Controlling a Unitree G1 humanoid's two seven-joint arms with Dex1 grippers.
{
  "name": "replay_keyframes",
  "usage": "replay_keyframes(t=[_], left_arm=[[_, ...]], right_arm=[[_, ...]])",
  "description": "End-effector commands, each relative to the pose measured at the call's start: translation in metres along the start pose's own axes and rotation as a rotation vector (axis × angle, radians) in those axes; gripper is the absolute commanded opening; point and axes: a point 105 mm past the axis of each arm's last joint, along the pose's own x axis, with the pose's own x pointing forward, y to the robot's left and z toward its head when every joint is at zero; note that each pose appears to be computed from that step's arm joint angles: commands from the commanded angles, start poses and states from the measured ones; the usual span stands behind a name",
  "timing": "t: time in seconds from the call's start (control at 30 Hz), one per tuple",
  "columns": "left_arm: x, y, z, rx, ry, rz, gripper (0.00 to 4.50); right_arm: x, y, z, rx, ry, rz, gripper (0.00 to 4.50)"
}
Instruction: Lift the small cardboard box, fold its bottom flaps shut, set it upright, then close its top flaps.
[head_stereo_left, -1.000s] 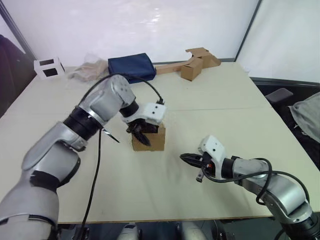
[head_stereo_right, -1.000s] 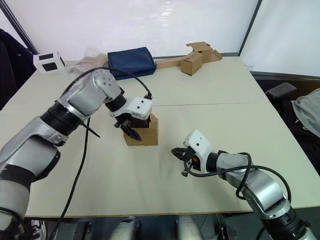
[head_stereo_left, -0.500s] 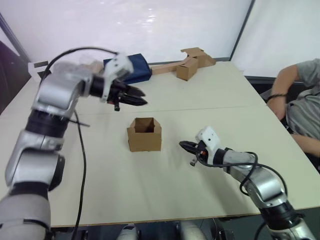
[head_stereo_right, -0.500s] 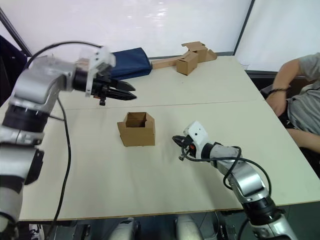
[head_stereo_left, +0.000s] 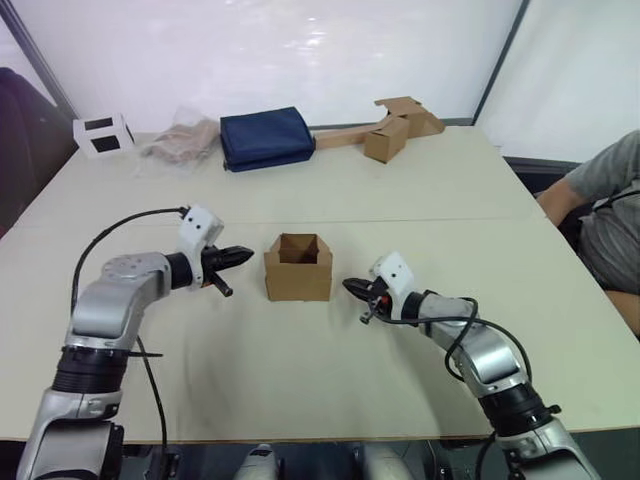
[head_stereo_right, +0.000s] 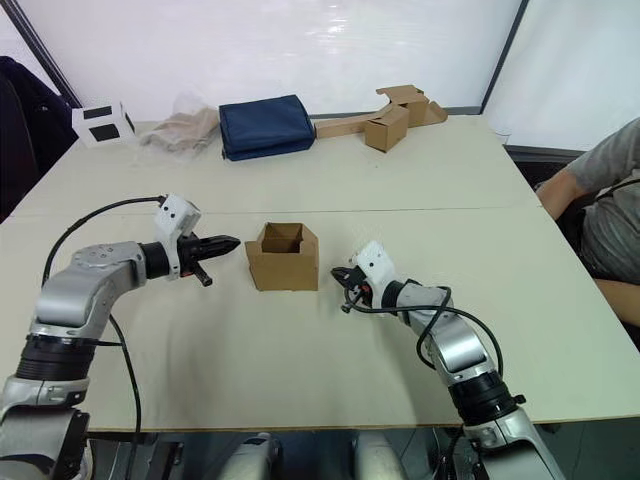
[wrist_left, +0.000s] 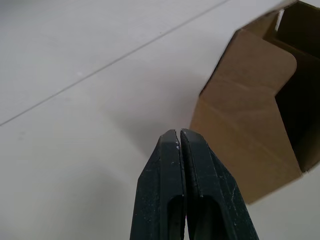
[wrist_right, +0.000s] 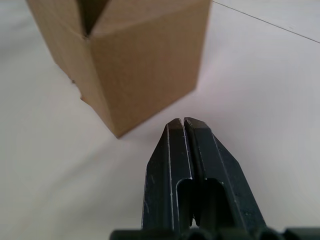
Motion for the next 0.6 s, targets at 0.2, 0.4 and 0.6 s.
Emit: replay_keyframes(t=[0.2,0.4,0.6], left_arm=[[0.022,-0.025,-0.022,0.015,0.048,-0.105,0.07],[0.026,-0.042,-0.030,-0.005,0.044,-0.149,0.07],[0.019,-0.059,-0.036,-0.036,0.049,-0.205,0.07]], right_arm=[[0.014,0.000,0.015,-0.050,-0.057,0.046,0.00],[0.003,0.015,0.012,-0.042,-0.049,0.142,0.00],[-0.021,0.022,0.001,-0.017,0.006,0.158,0.00]])
